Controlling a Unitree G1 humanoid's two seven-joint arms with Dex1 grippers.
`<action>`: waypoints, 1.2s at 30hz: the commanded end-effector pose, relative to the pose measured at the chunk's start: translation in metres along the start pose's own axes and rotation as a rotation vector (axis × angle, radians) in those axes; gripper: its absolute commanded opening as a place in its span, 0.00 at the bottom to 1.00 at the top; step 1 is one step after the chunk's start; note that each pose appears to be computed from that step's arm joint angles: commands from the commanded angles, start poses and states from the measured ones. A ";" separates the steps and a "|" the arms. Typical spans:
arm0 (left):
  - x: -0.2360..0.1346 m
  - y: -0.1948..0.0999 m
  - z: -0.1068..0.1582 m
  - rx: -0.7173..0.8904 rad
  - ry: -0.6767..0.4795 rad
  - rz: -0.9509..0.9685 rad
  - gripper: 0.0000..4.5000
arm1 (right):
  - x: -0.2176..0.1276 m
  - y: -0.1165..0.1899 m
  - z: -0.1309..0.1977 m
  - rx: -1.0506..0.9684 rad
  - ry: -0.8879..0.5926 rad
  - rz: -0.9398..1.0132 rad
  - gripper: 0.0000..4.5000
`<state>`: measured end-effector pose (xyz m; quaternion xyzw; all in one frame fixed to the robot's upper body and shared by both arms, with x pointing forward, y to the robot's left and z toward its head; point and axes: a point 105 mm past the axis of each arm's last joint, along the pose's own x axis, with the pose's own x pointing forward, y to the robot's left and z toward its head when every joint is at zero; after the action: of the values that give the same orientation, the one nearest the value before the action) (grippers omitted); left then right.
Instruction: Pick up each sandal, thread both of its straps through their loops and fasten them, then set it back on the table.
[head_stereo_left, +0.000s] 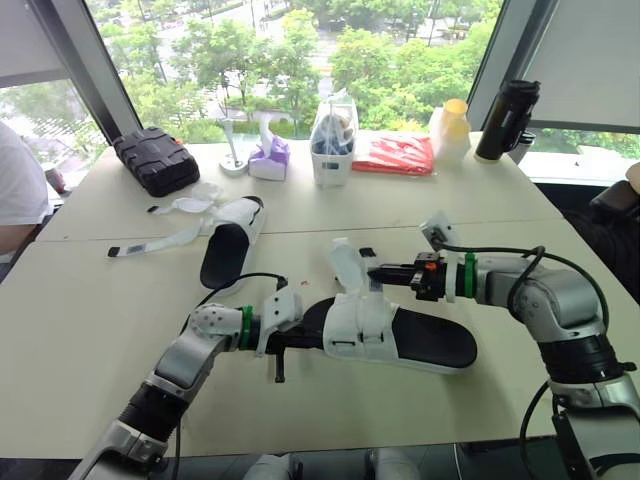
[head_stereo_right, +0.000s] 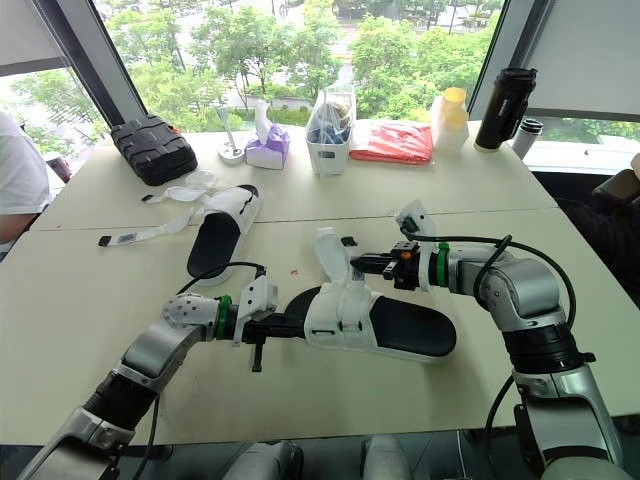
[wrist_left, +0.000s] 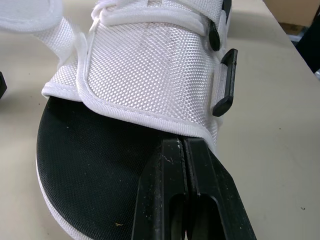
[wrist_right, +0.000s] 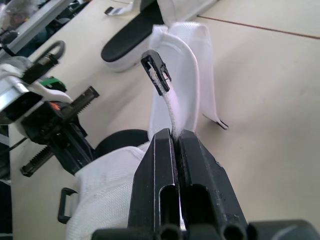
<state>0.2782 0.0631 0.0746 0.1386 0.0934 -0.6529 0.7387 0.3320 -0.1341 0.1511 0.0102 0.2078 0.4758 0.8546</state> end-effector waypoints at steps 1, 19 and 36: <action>0.008 -0.033 -0.053 -0.148 0.176 -0.106 0.00 | -0.011 -0.019 -0.011 -0.070 0.070 -0.129 0.01; 0.007 -0.031 -0.052 -0.143 0.170 -0.097 0.00 | 0.002 -0.052 -0.043 -0.218 0.276 -0.303 0.68; 0.007 -0.028 -0.053 -0.146 0.170 -0.087 0.00 | -0.003 -0.023 0.051 -0.036 -0.002 -0.126 0.68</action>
<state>0.2746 0.0642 0.0697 0.1367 0.1039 -0.6536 0.7371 0.3763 -0.1505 0.1823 -0.0380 0.2056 0.3897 0.8969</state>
